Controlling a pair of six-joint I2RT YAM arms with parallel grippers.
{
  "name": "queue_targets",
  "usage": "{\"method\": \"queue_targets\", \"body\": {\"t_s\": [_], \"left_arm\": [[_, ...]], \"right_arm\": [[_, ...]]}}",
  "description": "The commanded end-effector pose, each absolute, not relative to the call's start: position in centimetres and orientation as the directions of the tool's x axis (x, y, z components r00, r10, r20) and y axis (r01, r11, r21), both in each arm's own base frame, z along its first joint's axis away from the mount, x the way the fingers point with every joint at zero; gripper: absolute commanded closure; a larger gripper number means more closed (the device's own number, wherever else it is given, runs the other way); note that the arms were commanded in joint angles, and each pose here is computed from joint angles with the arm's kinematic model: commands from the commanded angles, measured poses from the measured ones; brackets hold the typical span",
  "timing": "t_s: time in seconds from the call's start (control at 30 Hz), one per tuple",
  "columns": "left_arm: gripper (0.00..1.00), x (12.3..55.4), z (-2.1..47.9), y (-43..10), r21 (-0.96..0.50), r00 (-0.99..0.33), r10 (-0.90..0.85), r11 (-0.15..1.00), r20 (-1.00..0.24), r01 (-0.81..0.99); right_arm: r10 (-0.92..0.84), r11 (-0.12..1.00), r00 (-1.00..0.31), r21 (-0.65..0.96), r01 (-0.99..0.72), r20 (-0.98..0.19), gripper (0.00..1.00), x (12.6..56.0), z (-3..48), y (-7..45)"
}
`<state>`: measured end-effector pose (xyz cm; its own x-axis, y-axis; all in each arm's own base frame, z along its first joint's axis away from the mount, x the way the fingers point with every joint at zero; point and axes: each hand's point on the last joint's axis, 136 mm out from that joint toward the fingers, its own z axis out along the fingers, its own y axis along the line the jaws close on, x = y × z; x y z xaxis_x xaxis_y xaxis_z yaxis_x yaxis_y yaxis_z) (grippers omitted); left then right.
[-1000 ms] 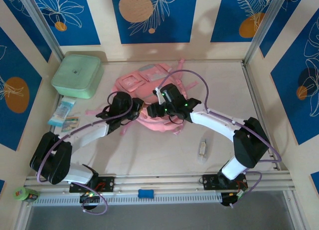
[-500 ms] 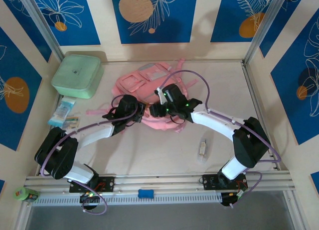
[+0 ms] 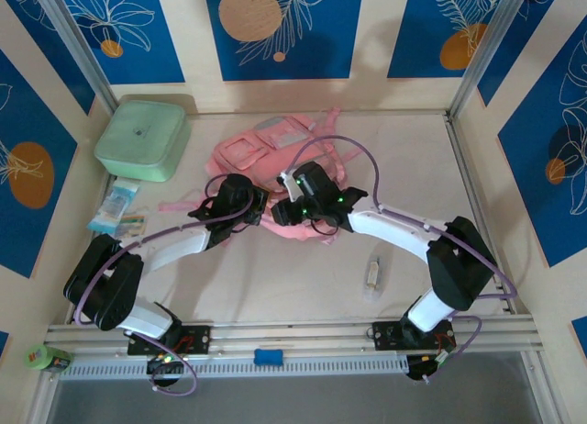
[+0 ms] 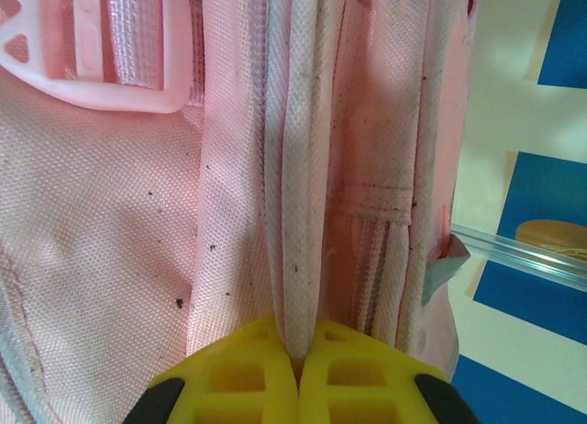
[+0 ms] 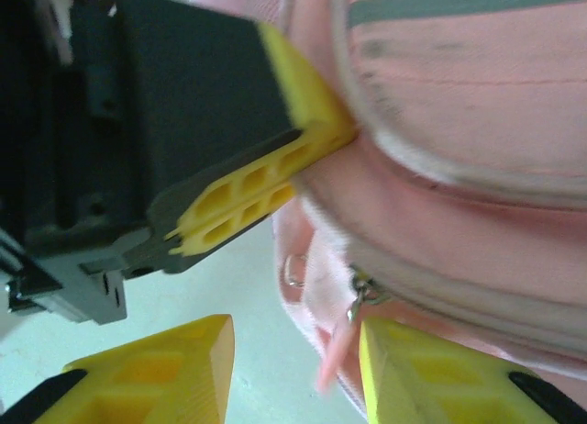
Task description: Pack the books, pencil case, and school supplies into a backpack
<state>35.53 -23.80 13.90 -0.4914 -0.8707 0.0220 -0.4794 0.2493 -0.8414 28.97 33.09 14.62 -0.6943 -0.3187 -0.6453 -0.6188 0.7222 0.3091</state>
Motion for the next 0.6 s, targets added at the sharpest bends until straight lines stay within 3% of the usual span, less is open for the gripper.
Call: {"method": "queue_targets", "body": {"t_s": [0.0, 0.17, 0.4, 0.57], "left_arm": [[1.0, 36.8, 18.1, -24.5, -0.898, -0.507, -0.862, 0.206, 0.022, -0.389], [1.0, 36.6, 18.4, -24.0, -0.897, -0.498, -0.867, 0.218, 0.004, -0.386], [1.0, 36.6, 19.2, -23.6, -0.899, -0.495, -0.869, 0.24, -0.029, -0.368], [1.0, 36.6, 19.4, -23.6, -0.902, -0.495, -0.868, 0.236, -0.029, -0.362]], "right_arm": [[-0.371, 0.721, -0.664, 0.25, -0.646, -0.649, 0.59, 28.7, 14.5, 33.6], [-0.349, 0.815, -0.685, 0.154, -0.558, -0.639, 0.56, 30.8, 14.2, 31.8], [-0.331, 0.848, -0.72, 0.144, -0.511, -0.61, 0.63, 30.8, 13.5, 32.2], [-0.314, 0.865, -0.724, 0.128, -0.484, -0.614, 0.59, 30.4, 13.5, 33.3]]}}
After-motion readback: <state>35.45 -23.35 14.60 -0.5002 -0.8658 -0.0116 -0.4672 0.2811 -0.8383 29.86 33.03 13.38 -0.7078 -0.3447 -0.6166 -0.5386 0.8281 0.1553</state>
